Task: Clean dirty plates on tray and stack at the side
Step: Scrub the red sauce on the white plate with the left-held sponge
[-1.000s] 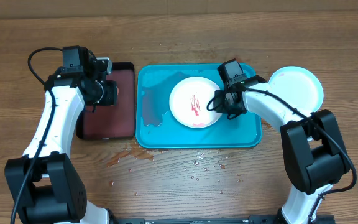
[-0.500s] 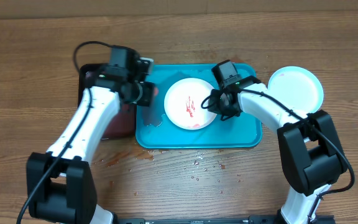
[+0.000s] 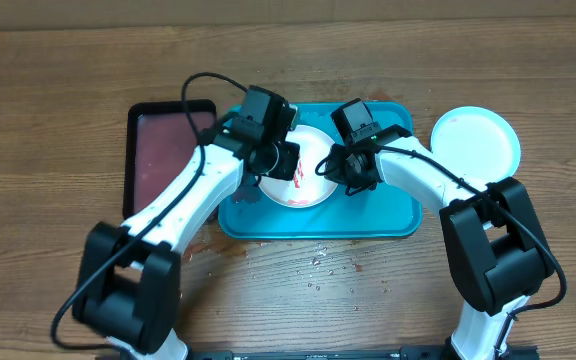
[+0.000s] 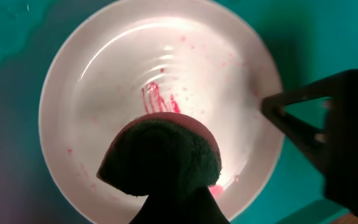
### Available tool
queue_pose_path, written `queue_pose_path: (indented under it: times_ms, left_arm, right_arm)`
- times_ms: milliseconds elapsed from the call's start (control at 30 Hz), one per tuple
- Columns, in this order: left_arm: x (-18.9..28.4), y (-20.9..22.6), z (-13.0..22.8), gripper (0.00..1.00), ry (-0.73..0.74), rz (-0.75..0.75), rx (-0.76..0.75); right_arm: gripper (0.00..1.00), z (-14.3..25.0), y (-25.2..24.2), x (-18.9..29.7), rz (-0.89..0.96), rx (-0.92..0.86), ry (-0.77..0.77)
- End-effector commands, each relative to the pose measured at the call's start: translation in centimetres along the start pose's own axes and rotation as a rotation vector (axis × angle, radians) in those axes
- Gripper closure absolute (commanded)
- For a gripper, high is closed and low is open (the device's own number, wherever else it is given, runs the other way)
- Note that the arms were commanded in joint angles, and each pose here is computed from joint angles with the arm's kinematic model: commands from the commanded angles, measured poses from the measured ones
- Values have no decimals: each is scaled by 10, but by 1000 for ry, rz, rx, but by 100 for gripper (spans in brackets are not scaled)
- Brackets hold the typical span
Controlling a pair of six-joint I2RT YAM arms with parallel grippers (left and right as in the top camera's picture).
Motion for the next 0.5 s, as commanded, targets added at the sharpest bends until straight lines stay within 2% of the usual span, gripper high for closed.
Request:
queue_pose_path:
  times_ms: [0, 467]
  left_arm:
    - [-12, -1, -2, 96, 10, -21, 36]
    - [-55, -6, 7, 96, 55, -26, -34]
  right_arm:
    - [96, -3, 3, -3, -2, -3, -3]
    - [96, -2, 5, -3, -20, 6, 3]
Point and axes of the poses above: each gripper's point midway between its finger pads, its own x axis back along the fingers, its own y axis along the line the jaws close on, z = x × y, the point moved 10 cm from there along x, back along the fingers, and after that the axes turned 15 degrees about x, right-handed, at the moved point
